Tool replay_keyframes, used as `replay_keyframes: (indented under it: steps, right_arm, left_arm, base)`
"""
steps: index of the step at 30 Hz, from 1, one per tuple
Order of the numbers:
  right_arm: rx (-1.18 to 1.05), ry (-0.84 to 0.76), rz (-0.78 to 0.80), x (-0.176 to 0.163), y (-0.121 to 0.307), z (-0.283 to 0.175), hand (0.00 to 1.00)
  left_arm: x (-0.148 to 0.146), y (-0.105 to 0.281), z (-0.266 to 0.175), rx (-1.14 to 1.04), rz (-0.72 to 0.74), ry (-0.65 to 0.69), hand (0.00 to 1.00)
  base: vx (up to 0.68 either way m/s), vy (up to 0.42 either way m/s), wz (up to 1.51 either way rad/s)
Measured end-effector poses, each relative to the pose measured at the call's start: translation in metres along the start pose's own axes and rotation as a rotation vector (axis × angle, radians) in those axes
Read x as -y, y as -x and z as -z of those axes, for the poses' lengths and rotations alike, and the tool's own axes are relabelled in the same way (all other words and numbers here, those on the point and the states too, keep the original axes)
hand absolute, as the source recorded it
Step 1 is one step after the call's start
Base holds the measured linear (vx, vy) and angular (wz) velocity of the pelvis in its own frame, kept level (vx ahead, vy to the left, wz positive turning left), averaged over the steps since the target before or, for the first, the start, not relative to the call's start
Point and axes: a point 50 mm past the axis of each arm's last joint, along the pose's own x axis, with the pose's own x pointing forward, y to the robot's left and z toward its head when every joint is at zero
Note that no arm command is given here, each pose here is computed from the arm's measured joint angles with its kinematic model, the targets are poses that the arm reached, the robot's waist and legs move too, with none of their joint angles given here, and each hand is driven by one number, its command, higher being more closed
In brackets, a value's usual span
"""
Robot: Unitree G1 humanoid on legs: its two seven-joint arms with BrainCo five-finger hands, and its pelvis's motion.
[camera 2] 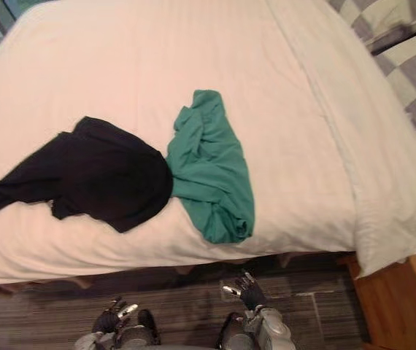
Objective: Tidy the bed and pick cloth on bed and put in laundry
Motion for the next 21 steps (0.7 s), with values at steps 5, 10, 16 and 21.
replay_keyframes:
  steps: [5, 10, 16, 21]
  right_arm:
    - [-0.016, -0.05, -0.01, -0.011, 0.001, 0.012, 0.0]
    - [-0.014, -0.169, 0.159, 0.006, 0.006, 0.017, 0.0]
    - [0.044, -0.58, 0.665, 0.062, 0.038, 0.034, 0.0]
    - [0.329, -0.483, 1.041, 0.126, 0.099, -0.008, 0.0]
  left_arm:
    - [0.003, -0.004, -0.004, -0.005, -0.015, -0.027, 0.0]
    - [-0.004, -0.002, 0.0, -0.001, -0.06, 0.039, 0.0]
    - [-0.049, 0.017, 0.019, -0.008, -0.367, 0.427, 0.0]
    - [-0.101, 0.039, -0.019, 0.171, -0.627, 0.546, 0.0]
  base:
    - [0.0, -0.006, 0.52]
    - [-0.02, 0.009, 0.09]
    - [-0.05, 0.041, -0.09]
    - [-0.05, 0.024, -0.09]
